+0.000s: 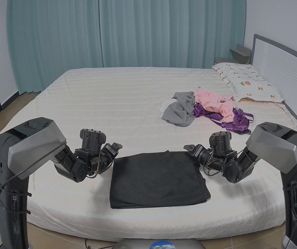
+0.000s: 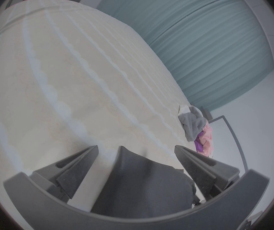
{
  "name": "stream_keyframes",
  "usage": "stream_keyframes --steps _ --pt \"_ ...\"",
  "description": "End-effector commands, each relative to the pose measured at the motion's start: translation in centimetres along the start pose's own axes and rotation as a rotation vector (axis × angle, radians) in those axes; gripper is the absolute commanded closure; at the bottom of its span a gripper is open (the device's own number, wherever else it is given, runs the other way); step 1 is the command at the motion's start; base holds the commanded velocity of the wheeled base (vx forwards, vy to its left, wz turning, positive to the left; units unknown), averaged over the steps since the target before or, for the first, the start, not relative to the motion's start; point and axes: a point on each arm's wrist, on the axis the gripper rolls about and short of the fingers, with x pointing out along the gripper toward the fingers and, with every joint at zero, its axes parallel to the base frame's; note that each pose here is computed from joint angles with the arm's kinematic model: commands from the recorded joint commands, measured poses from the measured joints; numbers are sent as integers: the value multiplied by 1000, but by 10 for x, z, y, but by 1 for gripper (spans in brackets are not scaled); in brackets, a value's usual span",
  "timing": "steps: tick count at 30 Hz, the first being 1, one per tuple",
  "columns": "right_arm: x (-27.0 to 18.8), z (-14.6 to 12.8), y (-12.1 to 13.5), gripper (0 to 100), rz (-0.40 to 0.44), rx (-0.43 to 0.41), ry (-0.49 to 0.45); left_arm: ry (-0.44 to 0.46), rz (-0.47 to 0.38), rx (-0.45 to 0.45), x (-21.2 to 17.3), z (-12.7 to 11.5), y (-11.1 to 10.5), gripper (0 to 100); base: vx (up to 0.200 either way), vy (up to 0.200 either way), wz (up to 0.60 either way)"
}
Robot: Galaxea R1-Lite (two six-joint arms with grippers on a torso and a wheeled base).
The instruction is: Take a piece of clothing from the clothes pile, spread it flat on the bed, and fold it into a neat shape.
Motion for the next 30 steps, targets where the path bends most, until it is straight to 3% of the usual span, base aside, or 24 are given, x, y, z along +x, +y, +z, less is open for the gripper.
stream_keyframes --steps 1,2,3,18,26,27,30 --pt "17 -5 -10 100 -18 4 6 30 23 40 23 -17 2 0 0 0 0" --pt "18 -5 -11 100 -19 4 7 30 24 43 25 -18 0 0 0 0 0" --pt "19 -5 -11 100 -19 5 5 33 26 45 26 -18 -1 100 0 0 0" --pt "18 9 -17 100 -42 27 -58 -38 63 39 30 -15 -2 100 0 0 0" --pt "16 4 -16 100 -43 26 -45 -40 59 34 29 -14 -3 100 0 0 0" --pt "16 6 -14 0 -33 27 -51 -41 58 34 29 -13 -3 0 0 0 0" --pt "7 11 -8 0 -7 36 -68 -40 64 33 28 -13 -1 0 0 0 0"
